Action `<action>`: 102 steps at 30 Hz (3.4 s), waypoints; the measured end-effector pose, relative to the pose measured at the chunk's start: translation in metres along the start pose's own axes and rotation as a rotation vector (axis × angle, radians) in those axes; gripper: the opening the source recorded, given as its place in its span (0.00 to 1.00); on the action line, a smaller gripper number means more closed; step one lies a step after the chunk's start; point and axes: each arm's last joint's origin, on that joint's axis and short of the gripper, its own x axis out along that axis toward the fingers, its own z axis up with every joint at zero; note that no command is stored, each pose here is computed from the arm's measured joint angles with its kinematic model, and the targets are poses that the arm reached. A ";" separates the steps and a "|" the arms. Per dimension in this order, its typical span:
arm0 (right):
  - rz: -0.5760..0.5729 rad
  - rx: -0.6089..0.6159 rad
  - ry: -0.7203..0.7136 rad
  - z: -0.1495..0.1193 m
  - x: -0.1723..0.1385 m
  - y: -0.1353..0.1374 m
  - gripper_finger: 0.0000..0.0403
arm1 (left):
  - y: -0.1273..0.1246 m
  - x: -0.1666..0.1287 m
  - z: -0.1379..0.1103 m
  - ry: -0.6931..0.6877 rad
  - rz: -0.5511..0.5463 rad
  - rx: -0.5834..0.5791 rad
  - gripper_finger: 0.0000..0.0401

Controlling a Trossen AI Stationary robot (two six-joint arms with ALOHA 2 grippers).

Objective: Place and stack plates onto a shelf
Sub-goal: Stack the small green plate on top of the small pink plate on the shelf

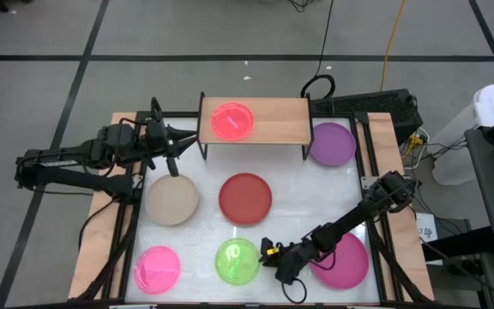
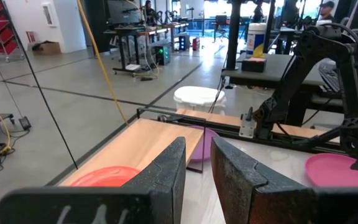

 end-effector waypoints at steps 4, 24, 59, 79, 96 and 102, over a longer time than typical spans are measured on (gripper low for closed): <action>0.003 -0.022 0.003 0.000 0.000 0.000 0.28 | 0.000 0.000 0.000 0.000 0.000 0.000 0.21; 0.008 -0.167 0.088 0.004 0.028 0.001 0.28 | 0.000 0.000 0.000 0.000 0.000 0.000 0.21; -0.116 0.102 0.168 0.006 0.007 -0.017 0.00 | 0.000 0.000 0.000 0.000 0.000 0.000 0.21; 0.200 1.190 -0.103 -0.035 -0.002 -0.084 0.36 | 0.000 0.000 0.000 0.000 0.000 0.000 0.21; 0.135 1.345 -0.048 -0.050 0.016 -0.082 0.63 | 0.000 0.000 0.000 0.000 0.000 0.000 0.21; 0.148 1.385 -0.025 -0.055 0.030 -0.072 0.61 | 0.000 0.000 0.000 0.000 0.000 0.000 0.21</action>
